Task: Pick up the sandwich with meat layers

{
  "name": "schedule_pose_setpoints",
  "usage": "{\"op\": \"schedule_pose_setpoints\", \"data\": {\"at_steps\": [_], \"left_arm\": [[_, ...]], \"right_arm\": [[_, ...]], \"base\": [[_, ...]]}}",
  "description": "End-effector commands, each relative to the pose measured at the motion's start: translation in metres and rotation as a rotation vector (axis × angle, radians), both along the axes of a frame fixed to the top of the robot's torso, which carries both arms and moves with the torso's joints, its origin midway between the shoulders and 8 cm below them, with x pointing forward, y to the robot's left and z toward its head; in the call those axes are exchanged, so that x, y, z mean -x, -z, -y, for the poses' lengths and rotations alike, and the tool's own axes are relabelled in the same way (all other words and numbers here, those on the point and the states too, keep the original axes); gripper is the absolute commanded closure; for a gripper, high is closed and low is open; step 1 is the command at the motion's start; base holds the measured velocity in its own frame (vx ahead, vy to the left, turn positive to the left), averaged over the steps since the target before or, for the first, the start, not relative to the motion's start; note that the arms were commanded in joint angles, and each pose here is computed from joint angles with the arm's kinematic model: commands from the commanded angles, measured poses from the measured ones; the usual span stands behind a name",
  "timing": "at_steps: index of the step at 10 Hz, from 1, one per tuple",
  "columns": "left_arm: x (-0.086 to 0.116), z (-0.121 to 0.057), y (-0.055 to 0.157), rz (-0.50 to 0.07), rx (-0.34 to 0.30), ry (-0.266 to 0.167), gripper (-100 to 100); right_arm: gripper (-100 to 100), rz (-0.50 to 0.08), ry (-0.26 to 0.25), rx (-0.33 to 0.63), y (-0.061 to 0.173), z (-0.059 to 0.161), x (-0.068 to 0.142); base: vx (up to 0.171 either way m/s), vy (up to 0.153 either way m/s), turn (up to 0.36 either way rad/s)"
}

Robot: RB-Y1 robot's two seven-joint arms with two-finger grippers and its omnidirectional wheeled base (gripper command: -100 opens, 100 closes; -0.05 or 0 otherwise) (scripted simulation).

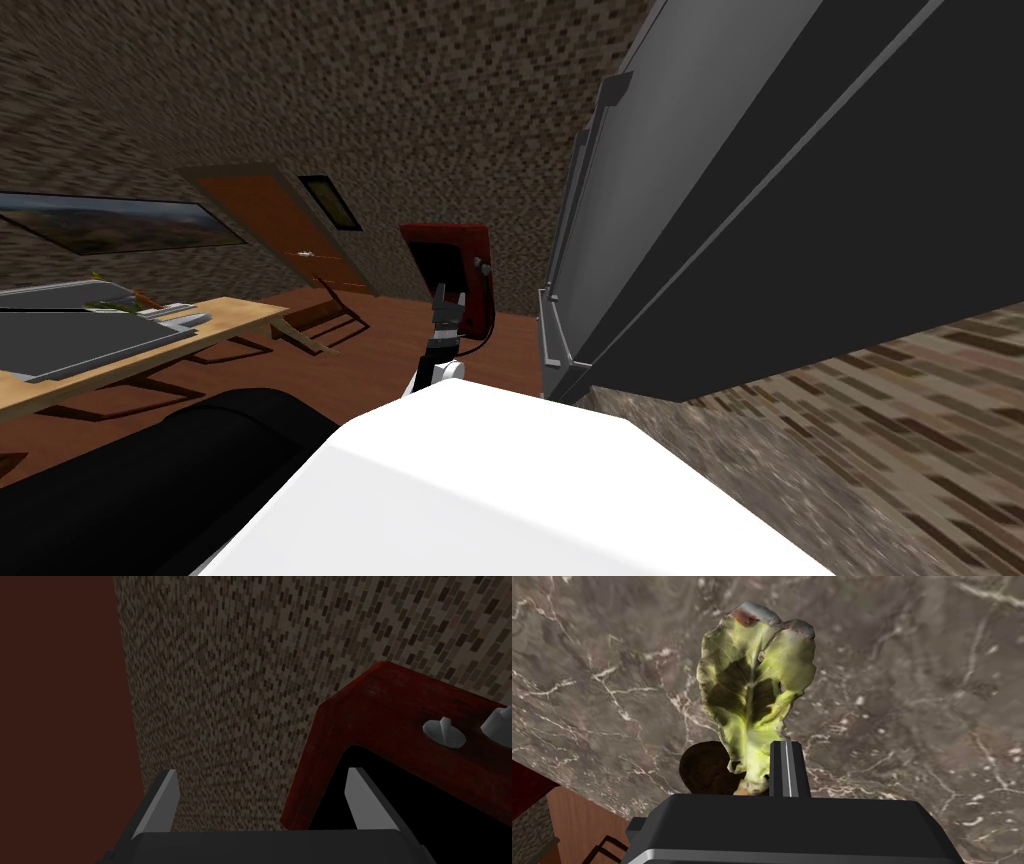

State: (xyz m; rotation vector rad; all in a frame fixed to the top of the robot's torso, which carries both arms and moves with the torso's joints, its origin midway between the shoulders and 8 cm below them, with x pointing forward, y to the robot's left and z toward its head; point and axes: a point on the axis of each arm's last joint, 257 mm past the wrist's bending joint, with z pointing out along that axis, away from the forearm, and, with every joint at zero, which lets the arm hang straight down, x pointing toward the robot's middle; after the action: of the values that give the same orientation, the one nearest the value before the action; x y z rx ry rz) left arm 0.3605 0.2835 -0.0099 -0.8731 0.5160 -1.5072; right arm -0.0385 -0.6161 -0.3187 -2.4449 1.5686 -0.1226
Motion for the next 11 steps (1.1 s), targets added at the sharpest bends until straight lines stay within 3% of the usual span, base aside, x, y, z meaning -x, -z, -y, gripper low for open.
{"op": "schedule_pose_setpoints", "data": {"at_steps": [1,6,11], "left_arm": [[0.0,0.0,0.0,0.0,0.0,0.0,0],[0.0,0.0,0.0,0.0,0.0,0.0,0],[0.0,0.0,0.0,0.0,0.0,0.0,0]], "right_arm": [[-100,0.007,0.004,0.027,-0.008,0.015,-0.007],[-100,-0.011,0.06,0.099,-0.022,0.047,0.001],[-100,-0.023,0.202,0.202,-0.031,0.085,0.026]], "base": [[-0.021,0.038,0.081],[-0.022,0.085,0.054],[0.098,0.084,-0.061]]}}
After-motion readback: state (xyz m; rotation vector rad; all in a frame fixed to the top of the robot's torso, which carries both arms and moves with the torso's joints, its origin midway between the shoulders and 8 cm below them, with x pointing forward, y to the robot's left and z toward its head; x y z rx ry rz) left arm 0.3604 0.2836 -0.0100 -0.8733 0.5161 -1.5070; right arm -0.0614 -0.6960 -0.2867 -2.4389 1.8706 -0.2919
